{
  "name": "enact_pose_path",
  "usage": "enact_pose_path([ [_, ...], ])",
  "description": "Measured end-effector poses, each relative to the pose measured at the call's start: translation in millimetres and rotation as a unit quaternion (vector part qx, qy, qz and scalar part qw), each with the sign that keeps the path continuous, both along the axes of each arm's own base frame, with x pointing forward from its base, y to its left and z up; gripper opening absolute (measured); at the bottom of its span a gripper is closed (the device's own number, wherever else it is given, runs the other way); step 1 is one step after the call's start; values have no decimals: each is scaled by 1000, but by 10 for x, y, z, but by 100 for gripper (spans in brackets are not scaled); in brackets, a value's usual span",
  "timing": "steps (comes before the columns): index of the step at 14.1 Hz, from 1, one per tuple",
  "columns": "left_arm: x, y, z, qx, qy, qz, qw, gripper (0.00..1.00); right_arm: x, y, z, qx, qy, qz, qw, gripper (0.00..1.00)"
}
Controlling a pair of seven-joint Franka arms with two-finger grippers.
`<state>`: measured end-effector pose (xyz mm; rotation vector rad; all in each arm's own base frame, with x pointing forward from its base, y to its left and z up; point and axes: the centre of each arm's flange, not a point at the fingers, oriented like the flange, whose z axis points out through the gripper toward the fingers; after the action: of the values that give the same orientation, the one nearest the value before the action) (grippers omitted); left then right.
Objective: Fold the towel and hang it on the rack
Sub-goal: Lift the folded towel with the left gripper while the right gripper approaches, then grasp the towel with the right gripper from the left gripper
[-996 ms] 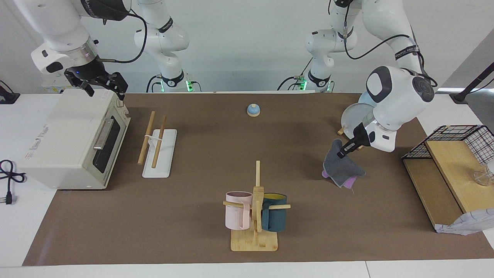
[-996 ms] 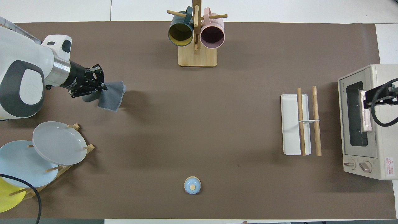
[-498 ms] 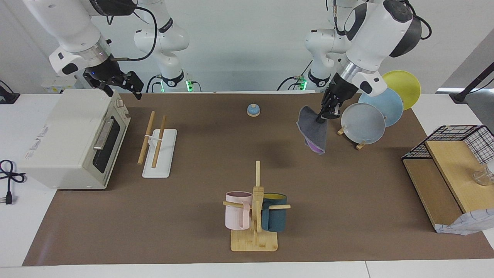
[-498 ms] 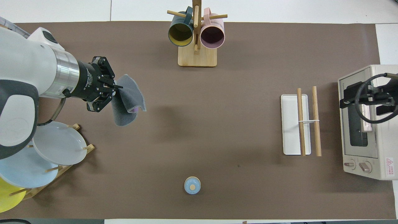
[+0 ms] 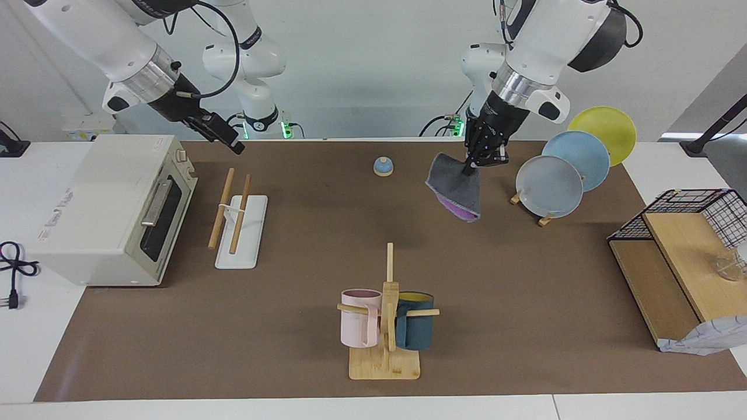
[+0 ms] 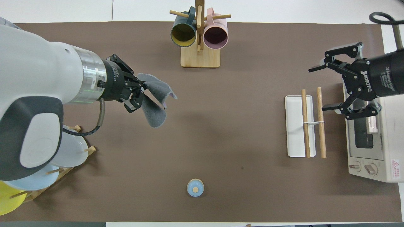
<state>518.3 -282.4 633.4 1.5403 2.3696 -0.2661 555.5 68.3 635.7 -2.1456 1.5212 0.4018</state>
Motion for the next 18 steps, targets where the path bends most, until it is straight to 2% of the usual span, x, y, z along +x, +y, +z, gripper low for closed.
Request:
enact_pose_path([
  [1, -54, -120, 16, -8, 3, 17, 1000, 2, -10, 177, 1, 4, 18, -36, 999, 100],
  [3, -134, -282, 38, -17, 5, 32, 999, 2, -76, 530, -50, 14, 31, -55, 998, 100],
  [4, -146, -306, 41, -19, 6, 36, 999, 2, -95, 675, -57, 37, 29, -61, 997, 100],
  [6, -158, -336, 48, -22, 5, 39, 999, 2, -112, 938, -76, 82, 7, -76, 994, 100],
  [11, -338, -655, 63, -36, 11, 51, 998, 2, -462, 1904, -338, 119, -22, -132, 984, 100],
  [18, -384, -726, 60, -36, 16, 67, 997, 2, -581, 1990, -669, 115, -3, -140, 983, 100],
])
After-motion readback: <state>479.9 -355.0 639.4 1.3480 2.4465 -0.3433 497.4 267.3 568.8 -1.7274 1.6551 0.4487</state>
